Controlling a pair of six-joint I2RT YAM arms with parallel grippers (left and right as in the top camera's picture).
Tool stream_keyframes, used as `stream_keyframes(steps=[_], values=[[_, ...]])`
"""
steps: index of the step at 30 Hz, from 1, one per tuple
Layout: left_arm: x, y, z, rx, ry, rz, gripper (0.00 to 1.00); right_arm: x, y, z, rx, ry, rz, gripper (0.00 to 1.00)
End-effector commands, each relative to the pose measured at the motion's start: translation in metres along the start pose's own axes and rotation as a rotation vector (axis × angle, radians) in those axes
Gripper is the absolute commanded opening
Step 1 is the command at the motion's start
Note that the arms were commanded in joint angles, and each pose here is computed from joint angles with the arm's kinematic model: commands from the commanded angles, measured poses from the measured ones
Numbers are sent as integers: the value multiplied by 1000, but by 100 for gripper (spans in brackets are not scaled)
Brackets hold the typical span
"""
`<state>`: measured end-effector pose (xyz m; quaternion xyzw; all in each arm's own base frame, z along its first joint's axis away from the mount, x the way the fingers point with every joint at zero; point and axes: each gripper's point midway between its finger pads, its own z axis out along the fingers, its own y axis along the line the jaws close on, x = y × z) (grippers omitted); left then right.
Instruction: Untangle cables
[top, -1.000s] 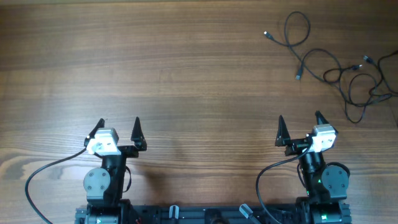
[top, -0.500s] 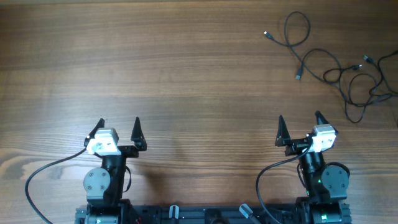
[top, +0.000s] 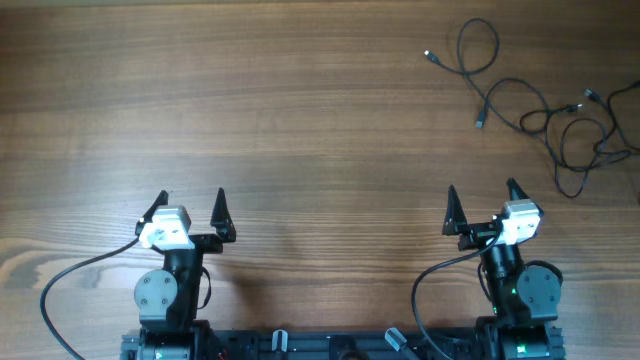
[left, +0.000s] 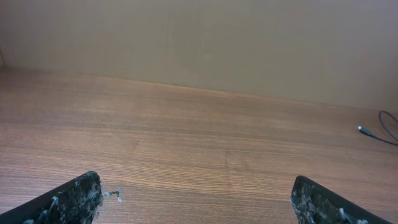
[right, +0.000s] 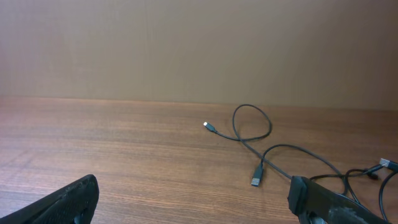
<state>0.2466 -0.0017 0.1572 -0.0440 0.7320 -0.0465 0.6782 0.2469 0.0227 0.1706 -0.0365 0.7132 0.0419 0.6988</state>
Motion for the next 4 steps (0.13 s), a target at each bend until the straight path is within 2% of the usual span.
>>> stream_keyframes(steps=[1, 4], values=[[1, 1, 0, -3, 0, 18, 100, -4, -3, -1, 14, -21, 18, 100], [1, 1, 0, -3, 1, 18, 100, -4, -3, -1, 14, -21, 18, 100]])
